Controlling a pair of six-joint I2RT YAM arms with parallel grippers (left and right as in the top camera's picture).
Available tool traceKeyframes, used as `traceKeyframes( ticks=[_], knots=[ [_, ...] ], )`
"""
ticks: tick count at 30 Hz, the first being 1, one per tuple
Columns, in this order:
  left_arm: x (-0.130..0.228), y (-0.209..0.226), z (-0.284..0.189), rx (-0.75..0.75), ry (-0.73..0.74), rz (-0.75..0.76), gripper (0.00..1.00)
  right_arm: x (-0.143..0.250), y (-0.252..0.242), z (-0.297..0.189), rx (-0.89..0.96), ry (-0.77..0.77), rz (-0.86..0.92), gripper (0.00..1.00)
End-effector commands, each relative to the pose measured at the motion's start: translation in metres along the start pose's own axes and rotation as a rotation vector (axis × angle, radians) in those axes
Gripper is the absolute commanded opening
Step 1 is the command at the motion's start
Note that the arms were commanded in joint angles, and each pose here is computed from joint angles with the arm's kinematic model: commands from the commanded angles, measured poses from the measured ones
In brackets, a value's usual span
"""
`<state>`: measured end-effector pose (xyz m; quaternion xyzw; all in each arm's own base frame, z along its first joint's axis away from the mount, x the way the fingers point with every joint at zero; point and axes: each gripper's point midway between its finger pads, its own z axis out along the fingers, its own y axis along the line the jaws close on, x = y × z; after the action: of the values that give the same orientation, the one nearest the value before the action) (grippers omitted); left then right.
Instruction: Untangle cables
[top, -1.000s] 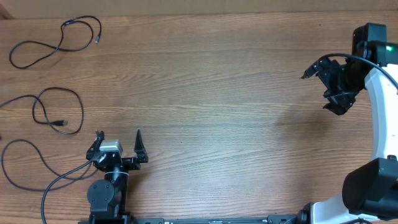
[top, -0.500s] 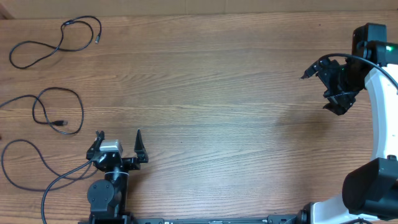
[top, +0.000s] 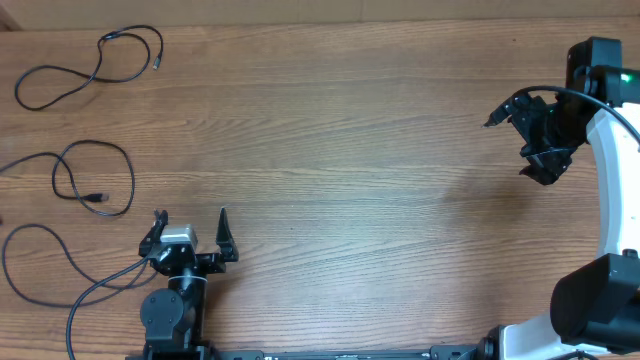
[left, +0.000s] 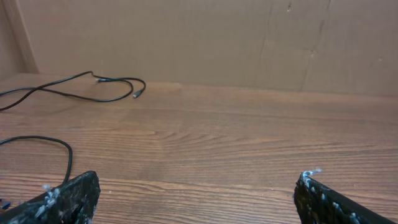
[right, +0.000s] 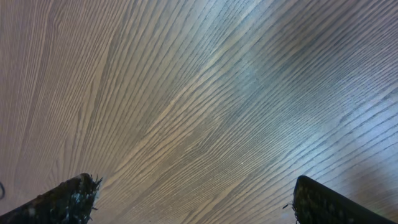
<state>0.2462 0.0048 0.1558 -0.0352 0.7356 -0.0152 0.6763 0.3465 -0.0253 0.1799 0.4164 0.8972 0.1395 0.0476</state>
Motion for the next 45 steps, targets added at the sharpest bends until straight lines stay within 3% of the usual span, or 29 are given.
traceKeyframes(
  ticks=[1, 10, 18, 27, 33, 45],
  knots=[
    [0.0, -0.004, 0.0, 0.019, -0.006, 0.016, 1.0, 0.0, 0.0, -0.004, -0.002, -0.014, -0.002, 1.0],
    [0.0, -0.004, 0.0, 0.019, -0.006, 0.016, 1.0, -0.013, -0.028, -0.05, 0.104, -0.253, -0.023, 1.0],
    [0.0, -0.004, 0.0, 0.019, -0.006, 0.016, 1.0, 0.001, -0.022, -0.104, 0.007, -0.426, -0.065, 1.0],
    [0.0, -0.004, 0.0, 0.019, -0.006, 0.016, 1.0, 0.043, -0.03, -0.15, -0.142, -0.655, -0.15, 1.0],
    [0.0, -0.004, 0.0, 0.019, -0.006, 0.016, 0.99, 0.07, -0.05, -0.141, -0.259, -0.751, -0.188, 1.0],
    [0.0, -0.004, 0.0, 0.019, -0.006, 0.016, 1.0, 0.093, -0.085, -0.075, -0.419, -0.873, -0.262, 1.0]
  ],
)
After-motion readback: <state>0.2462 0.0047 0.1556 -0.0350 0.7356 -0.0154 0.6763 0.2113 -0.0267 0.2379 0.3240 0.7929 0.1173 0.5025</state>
